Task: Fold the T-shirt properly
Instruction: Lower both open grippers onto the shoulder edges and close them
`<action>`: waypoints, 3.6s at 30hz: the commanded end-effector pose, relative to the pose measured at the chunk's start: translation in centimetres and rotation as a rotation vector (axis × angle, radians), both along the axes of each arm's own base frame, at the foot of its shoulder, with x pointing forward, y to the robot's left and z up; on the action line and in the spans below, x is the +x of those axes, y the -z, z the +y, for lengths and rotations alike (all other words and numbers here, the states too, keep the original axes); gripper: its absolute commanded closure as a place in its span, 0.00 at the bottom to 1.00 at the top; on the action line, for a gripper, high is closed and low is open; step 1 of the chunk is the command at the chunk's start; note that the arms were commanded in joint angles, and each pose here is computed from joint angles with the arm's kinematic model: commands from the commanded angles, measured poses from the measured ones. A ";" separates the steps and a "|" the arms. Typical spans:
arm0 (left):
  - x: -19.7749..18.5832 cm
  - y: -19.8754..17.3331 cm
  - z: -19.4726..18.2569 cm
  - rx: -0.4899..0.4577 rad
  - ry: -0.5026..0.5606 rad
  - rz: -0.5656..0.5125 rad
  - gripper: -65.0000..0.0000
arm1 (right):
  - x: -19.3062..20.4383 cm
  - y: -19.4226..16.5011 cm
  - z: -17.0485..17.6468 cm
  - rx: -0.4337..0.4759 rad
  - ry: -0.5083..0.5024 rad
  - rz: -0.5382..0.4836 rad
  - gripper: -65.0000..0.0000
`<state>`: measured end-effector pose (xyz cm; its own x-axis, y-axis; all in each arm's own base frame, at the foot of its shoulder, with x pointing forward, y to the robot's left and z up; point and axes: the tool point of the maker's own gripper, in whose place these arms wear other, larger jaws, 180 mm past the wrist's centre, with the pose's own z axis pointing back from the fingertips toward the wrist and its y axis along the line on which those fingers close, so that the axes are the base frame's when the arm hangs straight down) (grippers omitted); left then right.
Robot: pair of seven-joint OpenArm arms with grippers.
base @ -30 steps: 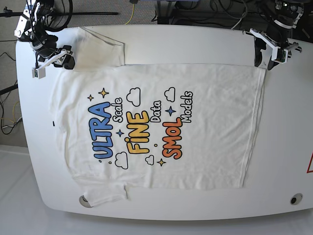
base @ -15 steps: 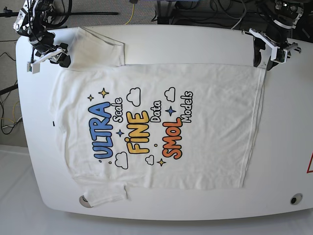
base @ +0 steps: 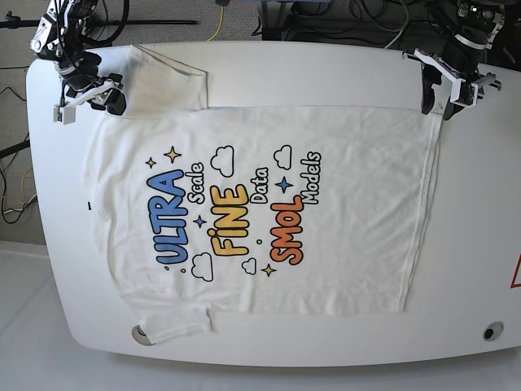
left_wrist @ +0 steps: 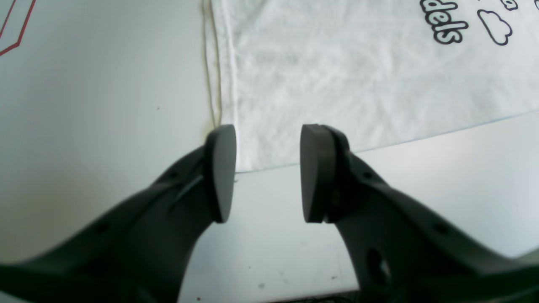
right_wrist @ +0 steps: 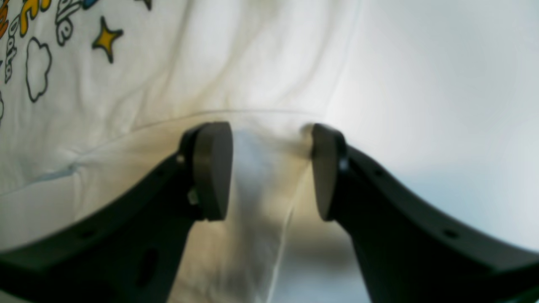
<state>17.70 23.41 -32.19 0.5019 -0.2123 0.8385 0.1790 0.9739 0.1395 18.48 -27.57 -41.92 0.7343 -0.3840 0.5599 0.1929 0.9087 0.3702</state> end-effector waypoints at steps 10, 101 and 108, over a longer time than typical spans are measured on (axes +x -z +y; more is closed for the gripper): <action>0.0 -0.4 0.6 -0.010 -0.018 -0.006 0.65 | -0.2 0.2 2.8 0.044 -0.075 0.035 0.55; 2.8 9.1 4.3 -0.621 -0.283 0.319 0.62 | 0.2 0.5 3.6 0.040 -0.112 0.033 1.00; 2.9 9.2 4.0 -0.625 -0.277 0.320 0.70 | 0.2 0.5 3.6 0.041 -0.109 0.030 1.00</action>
